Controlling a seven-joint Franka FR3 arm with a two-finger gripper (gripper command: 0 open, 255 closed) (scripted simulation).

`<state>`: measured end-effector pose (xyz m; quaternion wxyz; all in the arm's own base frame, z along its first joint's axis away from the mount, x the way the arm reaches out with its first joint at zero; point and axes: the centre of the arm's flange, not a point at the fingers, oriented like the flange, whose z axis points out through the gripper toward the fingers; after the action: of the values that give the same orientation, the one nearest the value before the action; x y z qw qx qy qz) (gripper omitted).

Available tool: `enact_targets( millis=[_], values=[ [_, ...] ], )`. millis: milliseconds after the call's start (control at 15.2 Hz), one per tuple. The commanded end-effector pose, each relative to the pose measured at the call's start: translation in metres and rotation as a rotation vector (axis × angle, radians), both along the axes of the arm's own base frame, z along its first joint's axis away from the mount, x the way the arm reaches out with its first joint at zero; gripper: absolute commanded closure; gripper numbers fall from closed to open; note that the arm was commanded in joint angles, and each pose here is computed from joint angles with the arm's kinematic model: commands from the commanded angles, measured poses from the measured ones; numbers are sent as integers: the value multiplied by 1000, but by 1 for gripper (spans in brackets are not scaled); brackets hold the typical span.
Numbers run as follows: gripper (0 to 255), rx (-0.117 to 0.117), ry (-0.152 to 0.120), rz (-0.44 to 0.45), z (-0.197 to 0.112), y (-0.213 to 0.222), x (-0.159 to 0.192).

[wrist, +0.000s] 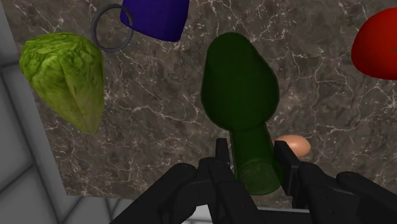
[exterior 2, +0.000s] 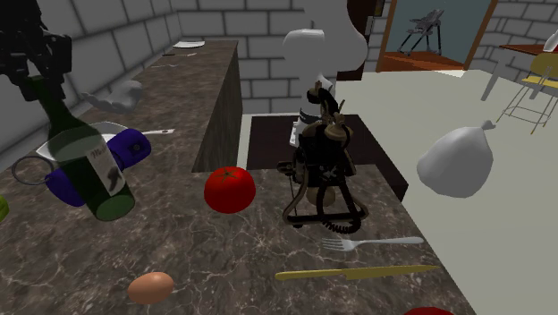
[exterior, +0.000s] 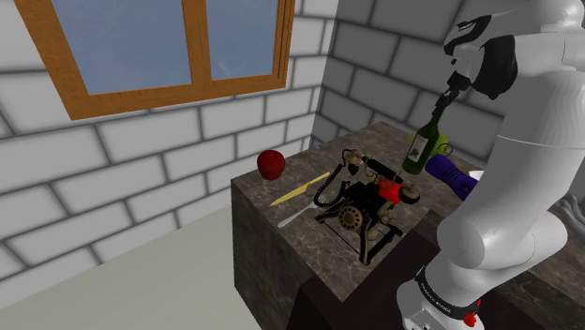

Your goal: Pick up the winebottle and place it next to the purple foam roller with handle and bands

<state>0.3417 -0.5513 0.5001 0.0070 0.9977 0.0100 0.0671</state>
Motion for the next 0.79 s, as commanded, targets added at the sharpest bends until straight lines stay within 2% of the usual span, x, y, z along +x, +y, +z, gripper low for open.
enact_targets(
  millis=[0, 132, 660, 726],
  values=[
    [255, -1, -1, 0, -10, 0, 0],
    [255, -1, -1, 0, -24, 0, 0],
    [255, -1, -1, 0, -24, 0, 0],
    [0, -1, -1, 0, -24, 0, 0]
  ],
)
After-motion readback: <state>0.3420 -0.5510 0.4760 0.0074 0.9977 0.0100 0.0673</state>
